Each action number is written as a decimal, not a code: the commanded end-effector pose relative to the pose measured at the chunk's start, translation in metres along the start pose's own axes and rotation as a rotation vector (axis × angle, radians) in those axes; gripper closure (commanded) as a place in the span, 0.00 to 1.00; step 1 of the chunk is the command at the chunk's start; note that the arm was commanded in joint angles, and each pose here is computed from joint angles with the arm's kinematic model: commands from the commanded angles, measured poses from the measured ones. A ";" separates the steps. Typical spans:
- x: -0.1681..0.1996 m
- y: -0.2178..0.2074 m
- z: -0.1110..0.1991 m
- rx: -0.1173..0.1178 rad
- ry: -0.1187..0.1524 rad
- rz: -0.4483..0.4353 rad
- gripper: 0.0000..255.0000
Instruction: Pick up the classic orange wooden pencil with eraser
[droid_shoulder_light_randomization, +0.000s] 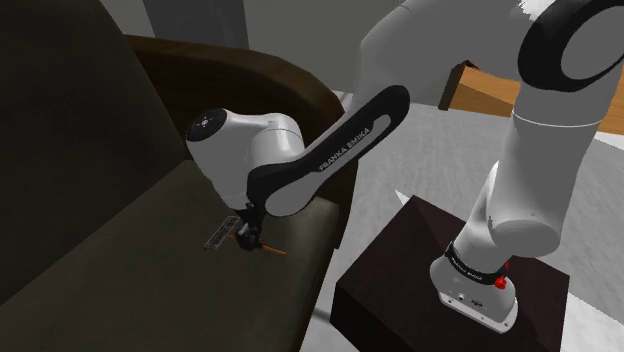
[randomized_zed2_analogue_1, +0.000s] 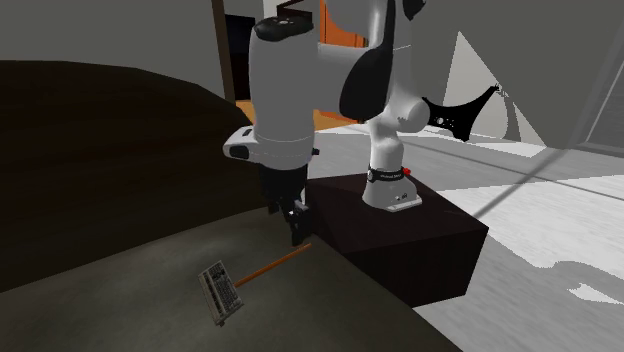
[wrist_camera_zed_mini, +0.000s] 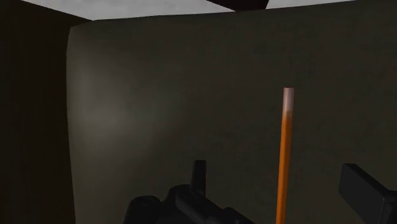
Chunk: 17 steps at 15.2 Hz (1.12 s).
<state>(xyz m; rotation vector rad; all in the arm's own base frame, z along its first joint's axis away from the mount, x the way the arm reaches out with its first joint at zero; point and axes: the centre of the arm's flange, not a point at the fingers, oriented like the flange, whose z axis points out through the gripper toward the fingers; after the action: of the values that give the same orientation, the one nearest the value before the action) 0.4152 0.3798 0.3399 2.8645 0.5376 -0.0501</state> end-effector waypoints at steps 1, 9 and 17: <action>0.010 -0.021 0.007 -0.015 0.008 -0.019 0.00; 0.013 -0.029 0.046 -0.015 0.008 -0.019 0.00; 0.013 -0.029 0.046 -0.015 0.008 -0.019 1.00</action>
<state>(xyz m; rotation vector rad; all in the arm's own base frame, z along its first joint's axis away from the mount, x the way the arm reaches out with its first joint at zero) 0.4170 0.4001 0.2882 2.8463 0.5638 -0.0374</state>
